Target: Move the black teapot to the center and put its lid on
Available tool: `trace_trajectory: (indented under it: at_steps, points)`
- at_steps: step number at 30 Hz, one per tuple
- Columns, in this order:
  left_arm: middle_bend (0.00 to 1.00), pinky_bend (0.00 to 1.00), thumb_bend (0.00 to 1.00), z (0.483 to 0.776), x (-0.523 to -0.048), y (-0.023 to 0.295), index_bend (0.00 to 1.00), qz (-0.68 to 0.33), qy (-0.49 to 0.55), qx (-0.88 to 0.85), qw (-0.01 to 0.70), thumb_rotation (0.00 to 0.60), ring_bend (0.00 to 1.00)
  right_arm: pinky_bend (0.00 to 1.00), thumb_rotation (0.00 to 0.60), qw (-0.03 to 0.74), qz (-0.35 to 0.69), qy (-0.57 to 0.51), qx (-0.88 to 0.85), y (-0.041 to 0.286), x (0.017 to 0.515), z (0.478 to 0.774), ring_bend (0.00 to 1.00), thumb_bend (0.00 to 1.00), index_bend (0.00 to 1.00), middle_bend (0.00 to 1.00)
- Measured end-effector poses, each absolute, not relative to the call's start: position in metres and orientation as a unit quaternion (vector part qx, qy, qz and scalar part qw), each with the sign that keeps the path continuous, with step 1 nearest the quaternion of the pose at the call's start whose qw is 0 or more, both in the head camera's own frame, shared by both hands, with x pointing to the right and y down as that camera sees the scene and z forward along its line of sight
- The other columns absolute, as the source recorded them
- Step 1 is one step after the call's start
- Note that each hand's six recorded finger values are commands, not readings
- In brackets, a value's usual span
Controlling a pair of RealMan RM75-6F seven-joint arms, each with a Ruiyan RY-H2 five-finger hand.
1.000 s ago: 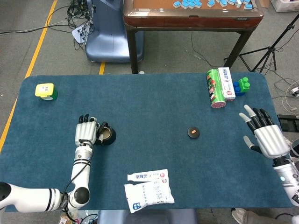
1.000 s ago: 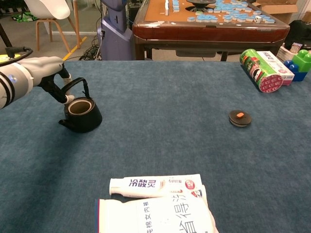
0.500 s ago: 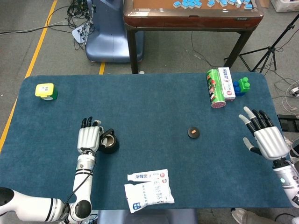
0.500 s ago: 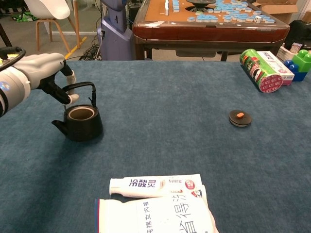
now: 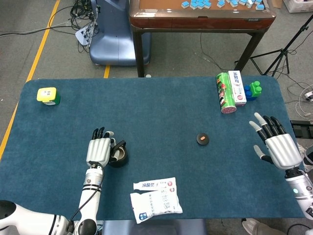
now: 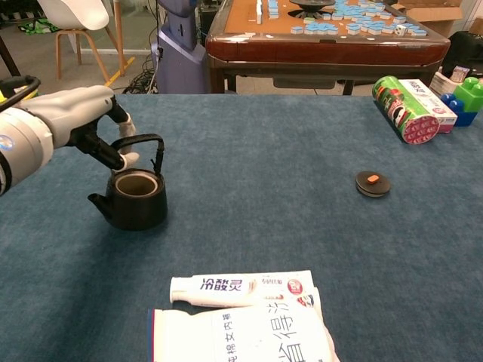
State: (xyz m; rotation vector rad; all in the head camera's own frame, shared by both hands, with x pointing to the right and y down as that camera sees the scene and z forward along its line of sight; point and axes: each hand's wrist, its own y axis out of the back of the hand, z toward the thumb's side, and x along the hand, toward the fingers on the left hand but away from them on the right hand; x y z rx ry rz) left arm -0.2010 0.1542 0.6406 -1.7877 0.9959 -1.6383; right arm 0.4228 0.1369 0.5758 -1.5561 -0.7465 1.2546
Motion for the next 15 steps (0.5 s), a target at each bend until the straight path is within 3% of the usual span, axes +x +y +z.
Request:
trace_trajectory:
  at_steps: [15]
  points:
    - [0.24, 0.00, 0.36, 0.637, -0.146, 0.169, 0.69, -0.589, 0.349, -0.679, 0.267, 0.600, 0.00, 0.00, 0.600, 0.475, 0.515, -0.318, -0.639, 0.137, 0.434, 0.574, 0.00, 0.41, 0.10, 0.00]
